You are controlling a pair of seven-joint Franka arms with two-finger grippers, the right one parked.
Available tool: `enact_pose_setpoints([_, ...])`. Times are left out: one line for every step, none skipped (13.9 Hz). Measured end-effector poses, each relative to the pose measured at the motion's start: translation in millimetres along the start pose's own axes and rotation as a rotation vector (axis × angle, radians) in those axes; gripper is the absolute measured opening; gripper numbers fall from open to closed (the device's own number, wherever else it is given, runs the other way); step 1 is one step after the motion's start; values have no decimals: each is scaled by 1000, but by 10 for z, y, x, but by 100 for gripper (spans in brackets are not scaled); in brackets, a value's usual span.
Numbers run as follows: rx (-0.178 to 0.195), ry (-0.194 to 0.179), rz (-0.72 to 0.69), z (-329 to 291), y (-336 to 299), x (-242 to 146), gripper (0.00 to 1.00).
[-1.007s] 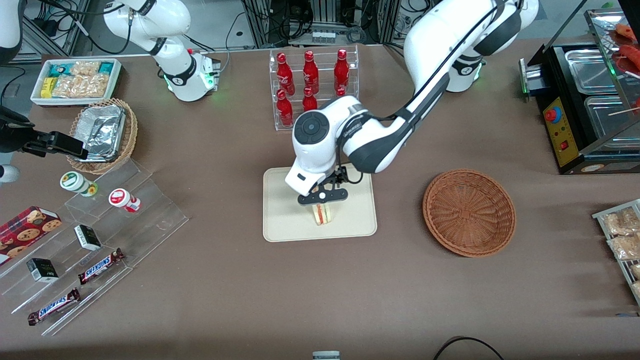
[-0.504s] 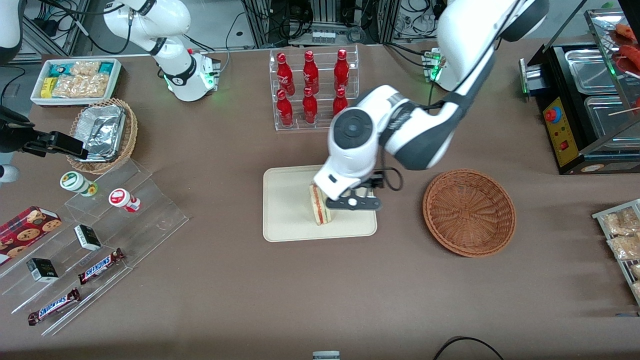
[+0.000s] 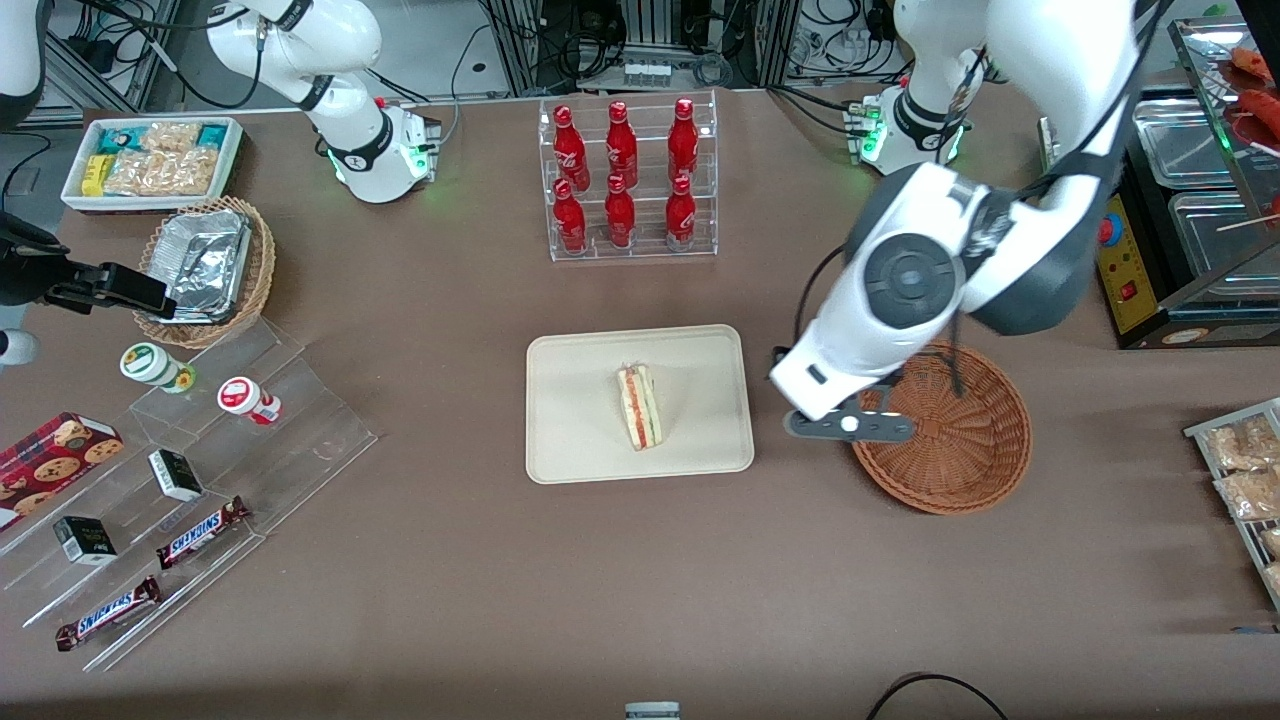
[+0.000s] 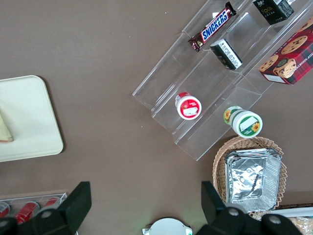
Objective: Place sandwich from basket to tray
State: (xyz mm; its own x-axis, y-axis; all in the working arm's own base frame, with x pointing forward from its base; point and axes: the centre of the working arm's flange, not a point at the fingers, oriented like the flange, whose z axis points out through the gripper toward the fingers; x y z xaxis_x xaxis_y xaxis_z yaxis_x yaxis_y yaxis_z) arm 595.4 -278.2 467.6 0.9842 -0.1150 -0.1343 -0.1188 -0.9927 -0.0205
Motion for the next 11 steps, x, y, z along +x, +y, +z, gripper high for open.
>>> enact_pose_setpoints([0,-1,8,-50,-161,-44,100])
enact_pose_setpoints([3,-1,8,-85,-286,-86,100])
enact_pose_setpoints([8,-2,3,-107,-375,-126,100])
enact_pose_setpoints([14,-2,-4,-120,-444,-155,100])
enact_pose_setpoints([19,-4,-4,-120,-505,-183,100])
enact_pose_setpoints([24,-8,4,-117,-585,-215,100])
enact_pose_setpoints([23,-13,13,-119,-656,-252,100])
enact_pose_setpoints([20,-15,17,-135,-751,-287,100])
enact_pose_setpoints([15,-18,23,-172,-864,-323,100])
enact_pose_setpoints([15,-27,32,-225,-979,-375,100])
enact_pose_setpoints([20,-40,41,-291,-1097,-440,100])
